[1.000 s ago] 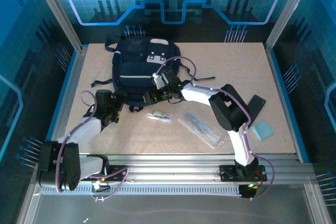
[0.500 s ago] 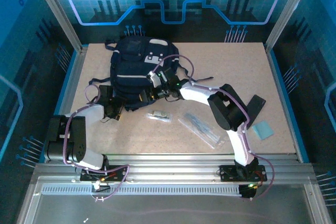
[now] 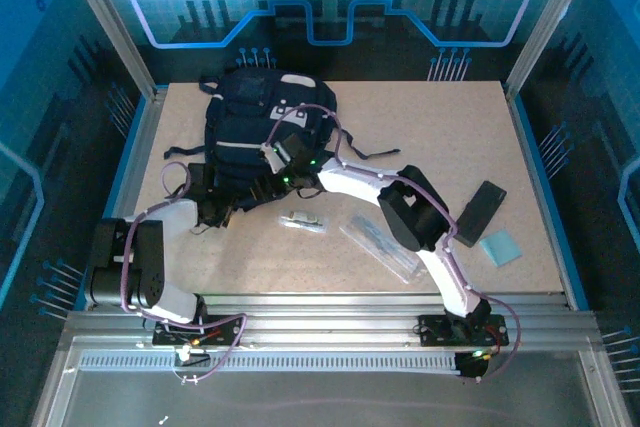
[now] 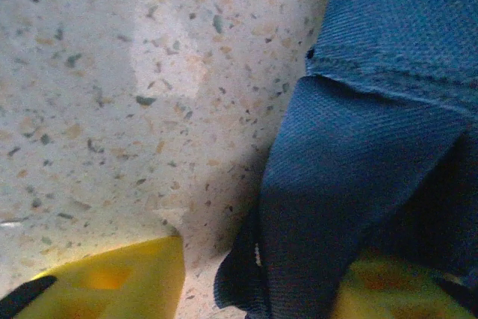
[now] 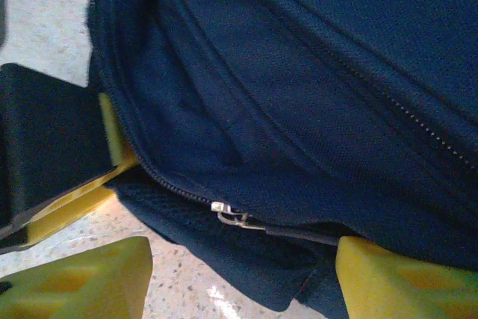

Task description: Pack books, pencil case, and school supplies into a backpack

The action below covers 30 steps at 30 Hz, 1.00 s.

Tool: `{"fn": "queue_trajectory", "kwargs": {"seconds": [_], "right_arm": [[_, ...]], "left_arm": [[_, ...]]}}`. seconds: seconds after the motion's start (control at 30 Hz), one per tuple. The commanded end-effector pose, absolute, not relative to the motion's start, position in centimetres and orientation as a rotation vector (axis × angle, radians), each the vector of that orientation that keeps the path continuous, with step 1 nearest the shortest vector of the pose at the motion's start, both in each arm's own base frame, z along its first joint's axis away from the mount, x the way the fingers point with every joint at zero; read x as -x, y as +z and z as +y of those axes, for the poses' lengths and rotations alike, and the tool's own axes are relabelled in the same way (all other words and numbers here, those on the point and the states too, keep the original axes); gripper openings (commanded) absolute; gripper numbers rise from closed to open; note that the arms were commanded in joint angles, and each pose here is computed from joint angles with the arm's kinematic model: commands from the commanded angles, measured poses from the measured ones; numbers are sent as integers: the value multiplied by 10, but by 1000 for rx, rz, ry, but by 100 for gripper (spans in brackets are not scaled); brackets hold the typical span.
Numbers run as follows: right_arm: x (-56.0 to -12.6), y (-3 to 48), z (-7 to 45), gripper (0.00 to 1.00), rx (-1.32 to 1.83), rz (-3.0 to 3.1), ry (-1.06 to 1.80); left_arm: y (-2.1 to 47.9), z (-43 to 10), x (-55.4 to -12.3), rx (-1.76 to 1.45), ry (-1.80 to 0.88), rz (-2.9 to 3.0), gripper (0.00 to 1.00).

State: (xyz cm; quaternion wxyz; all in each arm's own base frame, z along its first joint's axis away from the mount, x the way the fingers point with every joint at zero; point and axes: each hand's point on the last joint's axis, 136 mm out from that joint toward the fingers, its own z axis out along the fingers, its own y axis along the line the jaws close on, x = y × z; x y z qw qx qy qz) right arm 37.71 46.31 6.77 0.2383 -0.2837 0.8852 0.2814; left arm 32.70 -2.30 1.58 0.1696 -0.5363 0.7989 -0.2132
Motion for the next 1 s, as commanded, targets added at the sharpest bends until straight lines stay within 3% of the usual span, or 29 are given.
{"fn": "queue_trajectory", "kwargs": {"seconds": [0.0, 0.13, 0.3, 0.47, 0.67, 0.97], "right_arm": [[-417, 57, 454, 67, 726, 2378, 518], [-421, 50, 455, 60, 726, 2389, 409], [-422, 46, 453, 34, 706, 2397, 409], [-404, 71, 471, 18, 745, 2354, 774], [-394, 85, 461, 0, 741, 2344, 878], [-383, 68, 438, 0, 841, 2409, 799]], "left_arm": [[32, -59, -373, 1287, -903, 2197, 40], [31, -62, -367, 1295, -915, 2199, 38], [36, -61, -367, 1294, -915, 2187, 38], [40, -60, -371, 1282, -898, 2187, 40], [43, -59, -379, 1278, -903, 2174, 42], [48, -57, -385, 1273, -893, 2162, 42]]}}
